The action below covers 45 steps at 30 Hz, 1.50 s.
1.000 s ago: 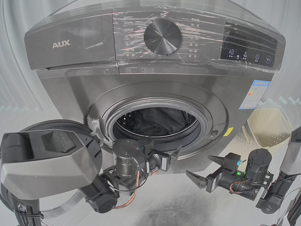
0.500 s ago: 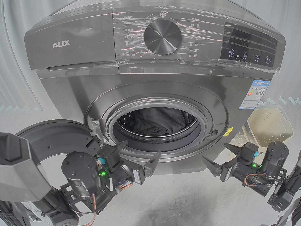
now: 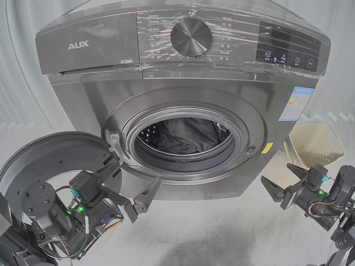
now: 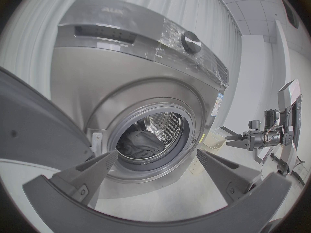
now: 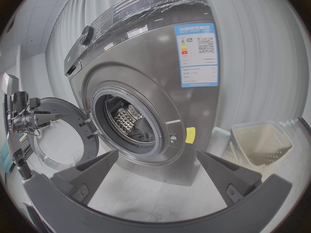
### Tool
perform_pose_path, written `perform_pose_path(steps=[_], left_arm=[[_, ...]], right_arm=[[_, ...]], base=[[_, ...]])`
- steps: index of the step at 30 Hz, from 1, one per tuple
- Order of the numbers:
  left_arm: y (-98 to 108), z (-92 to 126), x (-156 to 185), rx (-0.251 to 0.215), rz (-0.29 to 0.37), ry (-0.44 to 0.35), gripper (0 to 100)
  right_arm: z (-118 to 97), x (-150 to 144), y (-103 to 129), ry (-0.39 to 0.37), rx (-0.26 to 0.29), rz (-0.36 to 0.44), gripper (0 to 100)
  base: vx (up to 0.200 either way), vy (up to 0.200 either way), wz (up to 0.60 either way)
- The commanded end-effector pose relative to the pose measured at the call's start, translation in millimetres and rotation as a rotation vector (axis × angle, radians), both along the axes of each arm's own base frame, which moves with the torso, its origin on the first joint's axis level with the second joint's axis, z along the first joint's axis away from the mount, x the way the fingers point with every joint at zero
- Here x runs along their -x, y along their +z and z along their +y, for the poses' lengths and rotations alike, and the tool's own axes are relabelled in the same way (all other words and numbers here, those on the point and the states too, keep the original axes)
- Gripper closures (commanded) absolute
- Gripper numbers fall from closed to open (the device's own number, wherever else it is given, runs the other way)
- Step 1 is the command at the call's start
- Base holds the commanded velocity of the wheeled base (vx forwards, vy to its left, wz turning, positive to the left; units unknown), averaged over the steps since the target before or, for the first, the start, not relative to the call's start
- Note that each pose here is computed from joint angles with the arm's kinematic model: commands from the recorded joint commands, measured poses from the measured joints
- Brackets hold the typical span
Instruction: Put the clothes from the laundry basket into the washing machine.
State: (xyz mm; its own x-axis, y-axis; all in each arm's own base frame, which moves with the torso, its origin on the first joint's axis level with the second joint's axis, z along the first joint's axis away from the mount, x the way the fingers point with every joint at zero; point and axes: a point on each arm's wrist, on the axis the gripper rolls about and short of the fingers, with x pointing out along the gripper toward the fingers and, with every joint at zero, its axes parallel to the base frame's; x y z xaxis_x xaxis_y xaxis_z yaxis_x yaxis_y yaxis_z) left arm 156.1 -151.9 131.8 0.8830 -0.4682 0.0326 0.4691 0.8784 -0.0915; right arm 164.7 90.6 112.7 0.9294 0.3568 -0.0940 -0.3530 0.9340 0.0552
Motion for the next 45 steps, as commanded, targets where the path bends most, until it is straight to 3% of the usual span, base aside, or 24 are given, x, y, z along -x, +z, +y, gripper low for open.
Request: perform_pose_path(steps=[1, 5, 12, 19, 22, 27, 28, 32, 33, 38, 43, 45], left_arm=[[7.0, 20.6, 9.2, 0.004, -0.029, 0.030, 0], [9.1, 29.3, 17.3, 0.004, -0.040, 0.029, 0], [11.9, 53.4, 26.9, -0.009, -0.072, 0.035, 0], [19.1, 65.2, 34.5, 0.010, -0.092, 0.064, 0], [21.7, 74.1, 44.6, 0.013, -0.076, 0.067, 0], [21.9, 76.3, 47.6, 0.008, -0.072, 0.067, 0], [21.7, 88.9, 64.0, -0.013, -0.048, 0.074, 0], [20.7, 95.4, 72.5, -0.020, -0.036, 0.077, 0], [18.1, 105.5, 85.2, -0.028, -0.024, 0.078, 0], [8.1, 120.3, 98.2, -0.066, 0.026, 0.140, 0], [5.8, 131.3, 109.0, -0.029, 0.020, 0.206, 0], [2.8, 137.7, 115.1, -0.021, 0.021, 0.267, 0]], right_arm=[[-5.9, 8.3, 2.4, -0.034, 0.004, -0.002, 0], [-9.0, 12.7, 4.9, -0.057, 0.009, 0.002, 0], [-23.8, 41.7, 8.6, -0.041, 0.056, 0.079, 0], [-37.8, 60.0, 12.0, -0.079, 0.058, 0.089, 0], [-49.9, 72.5, 15.7, -0.155, 0.047, 0.066, 0], [-51.7, 75.6, 15.7, -0.159, 0.044, 0.066, 0], [-61.7, 87.6, 16.0, -0.202, 0.036, 0.055, 0], [-65.0, 93.5, 16.2, -0.210, 0.027, 0.046, 0], [-69.3, 101.4, 15.2, -0.219, 0.020, 0.038, 0], [-78.8, 117.2, 11.1, -0.264, 0.020, 0.023, 0], [-86.7, 132.1, 7.8, -0.327, 0.019, -0.018, 0], [-90.8, 143.3, 4.7, -0.359, 0.017, -0.057, 0]], base=[[-0.200, 0.000, 0.00], [-0.200, 0.000, 0.00], [-0.200, 0.000, 0.00], [-0.200, 0.000, 0.00], [0.000, 0.000, 0.00], [-0.080, 0.000, 0.00], [-0.200, 0.000, 0.00], [0.000, 0.000, 0.00], [0.000, 0.000, 0.00], [0.000, 0.000, 0.00], [0.000, 0.000, 0.00], [0.000, 0.000, 0.00]])
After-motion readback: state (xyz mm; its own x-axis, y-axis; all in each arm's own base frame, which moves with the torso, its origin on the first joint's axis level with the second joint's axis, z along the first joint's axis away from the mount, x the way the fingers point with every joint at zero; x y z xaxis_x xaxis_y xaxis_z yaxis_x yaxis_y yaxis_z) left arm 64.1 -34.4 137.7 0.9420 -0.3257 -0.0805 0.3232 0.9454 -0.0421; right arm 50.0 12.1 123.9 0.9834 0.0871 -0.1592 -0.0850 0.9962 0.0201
